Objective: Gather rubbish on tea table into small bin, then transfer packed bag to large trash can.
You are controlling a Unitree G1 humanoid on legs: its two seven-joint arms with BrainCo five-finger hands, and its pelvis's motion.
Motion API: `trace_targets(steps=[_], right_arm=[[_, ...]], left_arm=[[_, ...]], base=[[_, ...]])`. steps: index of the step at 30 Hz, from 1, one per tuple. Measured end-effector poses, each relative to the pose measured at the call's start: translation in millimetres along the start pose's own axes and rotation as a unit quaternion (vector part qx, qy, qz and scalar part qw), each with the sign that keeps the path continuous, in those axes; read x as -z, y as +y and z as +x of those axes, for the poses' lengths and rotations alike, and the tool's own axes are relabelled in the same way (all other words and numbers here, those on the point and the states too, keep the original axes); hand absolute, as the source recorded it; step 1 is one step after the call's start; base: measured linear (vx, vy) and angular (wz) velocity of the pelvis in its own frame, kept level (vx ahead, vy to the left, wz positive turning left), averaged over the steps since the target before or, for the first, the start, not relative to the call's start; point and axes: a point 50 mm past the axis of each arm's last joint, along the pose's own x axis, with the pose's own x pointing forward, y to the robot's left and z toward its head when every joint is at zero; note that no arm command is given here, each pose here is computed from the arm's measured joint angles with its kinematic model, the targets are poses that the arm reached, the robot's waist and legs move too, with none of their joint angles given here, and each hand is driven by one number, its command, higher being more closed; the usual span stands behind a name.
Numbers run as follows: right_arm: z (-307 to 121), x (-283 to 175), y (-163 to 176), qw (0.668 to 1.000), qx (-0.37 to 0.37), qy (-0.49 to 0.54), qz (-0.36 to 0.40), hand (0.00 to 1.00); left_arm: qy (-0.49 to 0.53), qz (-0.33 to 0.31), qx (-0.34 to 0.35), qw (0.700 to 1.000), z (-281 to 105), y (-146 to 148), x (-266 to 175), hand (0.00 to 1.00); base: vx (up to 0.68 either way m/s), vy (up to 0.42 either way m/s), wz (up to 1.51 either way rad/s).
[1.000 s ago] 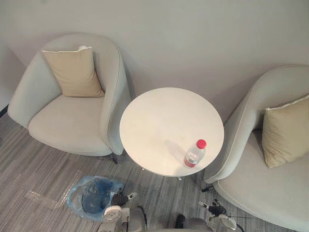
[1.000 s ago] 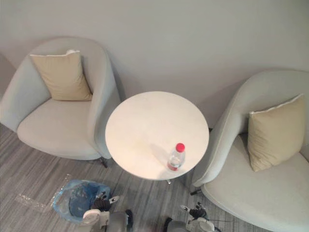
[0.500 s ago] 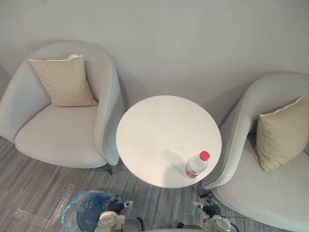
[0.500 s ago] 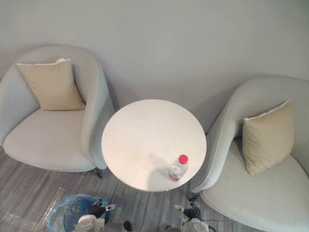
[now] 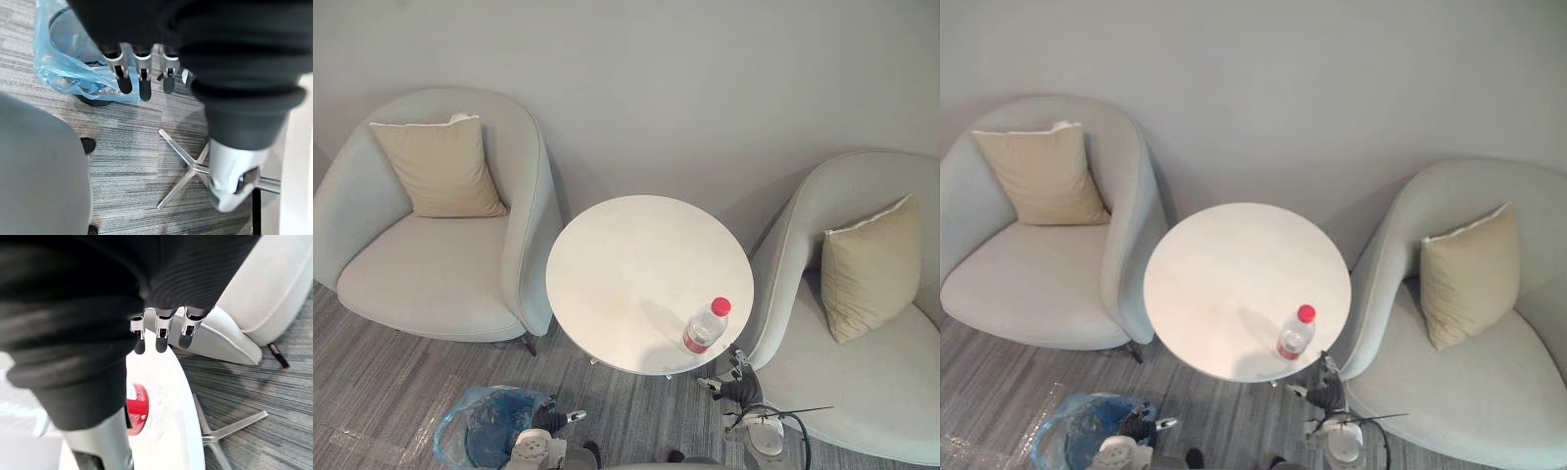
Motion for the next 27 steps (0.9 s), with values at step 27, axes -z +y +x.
trace_targets(steps=[27], right_arm=[[16.2, -32.3, -5.6, 0.995, 0.069, -0.070, -0.023, 0.00]], left_arm=[[-0.033, 0.015, 0.004, 0.999, 0.1, -5.5, -13.8, 0.00]], base=[[0.00, -0.004, 0.06]])
